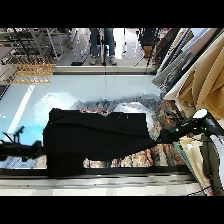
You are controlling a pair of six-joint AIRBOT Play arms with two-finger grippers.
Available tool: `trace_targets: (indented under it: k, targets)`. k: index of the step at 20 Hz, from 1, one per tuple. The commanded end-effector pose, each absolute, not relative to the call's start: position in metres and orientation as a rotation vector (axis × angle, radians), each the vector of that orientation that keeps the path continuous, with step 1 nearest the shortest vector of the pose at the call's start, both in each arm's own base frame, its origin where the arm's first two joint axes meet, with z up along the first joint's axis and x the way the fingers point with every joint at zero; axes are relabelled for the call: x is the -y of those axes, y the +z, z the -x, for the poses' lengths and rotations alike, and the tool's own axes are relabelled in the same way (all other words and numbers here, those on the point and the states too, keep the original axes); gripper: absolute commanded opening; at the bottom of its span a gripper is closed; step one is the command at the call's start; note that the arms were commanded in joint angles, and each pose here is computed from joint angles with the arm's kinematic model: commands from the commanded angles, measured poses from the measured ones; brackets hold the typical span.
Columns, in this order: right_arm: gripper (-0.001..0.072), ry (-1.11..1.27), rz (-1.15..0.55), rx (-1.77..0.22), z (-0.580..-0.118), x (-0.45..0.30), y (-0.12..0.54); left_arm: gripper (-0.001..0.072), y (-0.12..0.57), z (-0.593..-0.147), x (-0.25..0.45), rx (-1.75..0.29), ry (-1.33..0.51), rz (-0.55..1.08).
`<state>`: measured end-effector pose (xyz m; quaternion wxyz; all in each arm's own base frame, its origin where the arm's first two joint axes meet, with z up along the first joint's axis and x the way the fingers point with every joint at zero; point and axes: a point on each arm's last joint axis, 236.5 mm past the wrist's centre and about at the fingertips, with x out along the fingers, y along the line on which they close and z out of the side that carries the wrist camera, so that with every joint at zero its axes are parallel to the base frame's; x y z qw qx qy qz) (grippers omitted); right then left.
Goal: Fold the clothes and pants, and hang the long-sleeved shirts on hangers.
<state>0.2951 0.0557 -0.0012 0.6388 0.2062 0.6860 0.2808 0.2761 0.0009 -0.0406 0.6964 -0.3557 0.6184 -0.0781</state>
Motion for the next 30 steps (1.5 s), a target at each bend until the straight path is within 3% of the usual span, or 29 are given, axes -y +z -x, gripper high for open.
trace_targets:
  k: [1,5,13,19,23,24,25,26,29,30]
  targets:
    - [0.0013,0.567,-0.489,-1.562,-0.306,-0.05,0.007,0.001,0.034,-0.323,-0.013,-1.204,-0.255,0.79]
    - [0.0013,0.444,-0.547,-1.384,-0.364,-0.056,-0.004,0.0011,0.063,-0.408,-0.018,-0.99,-0.287,0.889]
    - [0.0013,0.279,-0.686,-1.067,-0.481,-0.067,-0.044,0.0011,-0.003,-0.539,-0.009,-0.894,-0.256,1.09]
    - [0.0013,0.285,-0.646,-0.962,-0.53,-0.076,-0.028,0.0011,-0.02,-0.556,-0.014,-0.882,-0.224,1.095]
    - [0.0029,0.226,-0.562,-1.05,-0.515,-0.061,-0.048,0.0031,-0.022,-0.564,-0.025,-0.845,-0.182,1.082]
    - [0.0182,0.246,-0.548,-1.084,-0.507,-0.064,-0.051,0.0162,-0.022,-0.565,-0.025,-0.839,-0.177,1.077]
    - [0.0439,0.253,-0.53,-1.126,-0.498,-0.061,-0.056,0.0385,-0.022,-0.565,-0.023,-0.841,-0.18,1.076]
    - [0.0488,0.261,-0.524,-1.175,-0.486,-0.057,-0.061,0.0537,-0.02,-0.563,-0.021,-0.849,-0.193,1.078]
    - [0.0491,0.307,-0.57,-1.328,-0.448,-0.046,-0.065,0.053,-0.009,-0.543,-0.017,-0.898,-0.29,1.07]
    - [0.0518,0.33,-0.581,-1.374,-0.436,-0.045,-0.066,0.0494,-0.004,-0.534,-0.014,-0.914,-0.344,1.046]
